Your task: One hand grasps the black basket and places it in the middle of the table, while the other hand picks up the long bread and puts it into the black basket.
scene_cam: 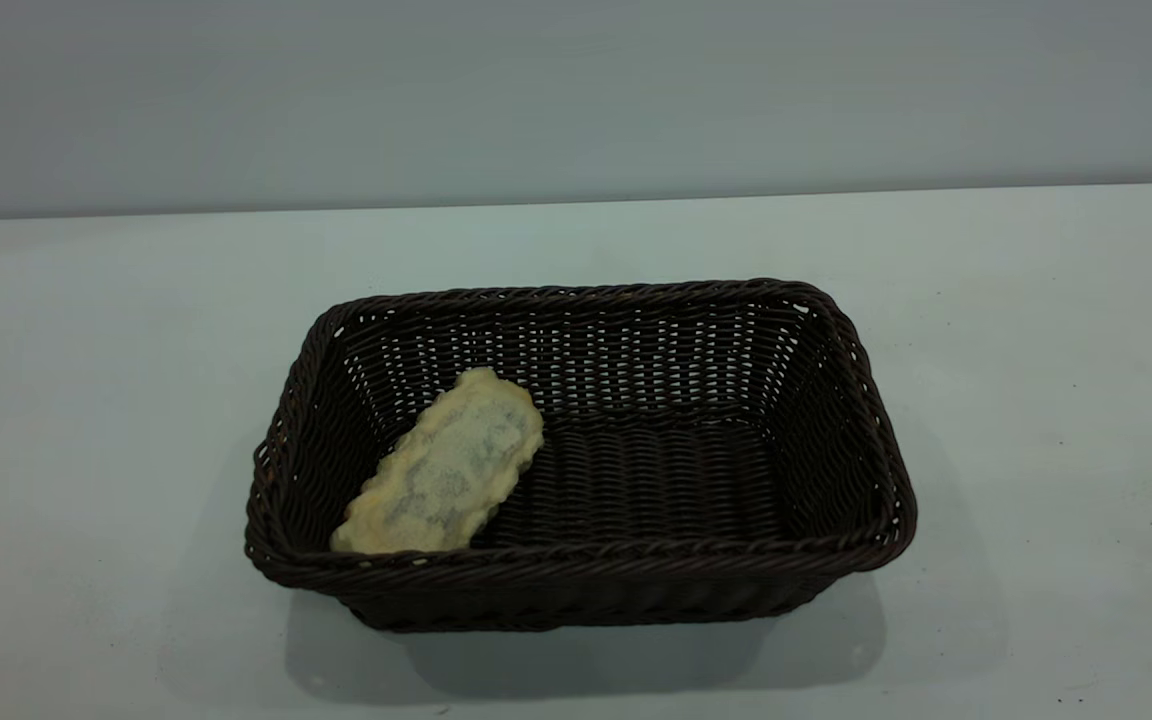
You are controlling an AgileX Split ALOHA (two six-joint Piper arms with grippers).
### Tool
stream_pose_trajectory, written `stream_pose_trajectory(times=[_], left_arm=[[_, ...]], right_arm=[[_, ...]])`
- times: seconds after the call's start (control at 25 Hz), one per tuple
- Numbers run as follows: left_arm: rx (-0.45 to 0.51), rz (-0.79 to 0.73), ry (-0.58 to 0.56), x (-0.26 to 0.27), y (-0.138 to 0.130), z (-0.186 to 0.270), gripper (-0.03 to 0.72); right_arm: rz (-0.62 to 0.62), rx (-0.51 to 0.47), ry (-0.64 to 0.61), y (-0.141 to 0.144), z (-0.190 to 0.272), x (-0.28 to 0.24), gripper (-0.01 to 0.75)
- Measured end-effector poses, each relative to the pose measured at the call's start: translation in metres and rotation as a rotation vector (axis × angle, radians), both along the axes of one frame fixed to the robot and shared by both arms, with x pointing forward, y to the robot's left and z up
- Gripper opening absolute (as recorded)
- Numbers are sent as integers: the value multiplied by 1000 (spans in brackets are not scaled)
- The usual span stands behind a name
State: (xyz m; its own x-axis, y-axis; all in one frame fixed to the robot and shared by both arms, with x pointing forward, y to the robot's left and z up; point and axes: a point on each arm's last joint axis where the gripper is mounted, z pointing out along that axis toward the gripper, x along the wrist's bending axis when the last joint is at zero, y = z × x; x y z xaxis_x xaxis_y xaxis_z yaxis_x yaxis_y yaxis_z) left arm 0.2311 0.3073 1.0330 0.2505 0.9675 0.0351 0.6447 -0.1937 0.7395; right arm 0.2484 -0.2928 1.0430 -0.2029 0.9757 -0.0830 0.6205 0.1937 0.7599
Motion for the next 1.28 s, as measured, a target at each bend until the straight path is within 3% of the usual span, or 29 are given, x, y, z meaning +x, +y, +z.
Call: stream_pose_trajectory(times=[0.32,0.8,1.28], left_arm=[[-2,12,-7,-1,0,0,484],[-9,215,-56,-9,-1,-1,484],[-10,222,-58,-9,-1,-1,484]], right_arm=[[0,1,-11,0,0,-2,237],[-80,3,-134,0,-1,-21,237],[-80,3,-133,0,-1,-21,237]])
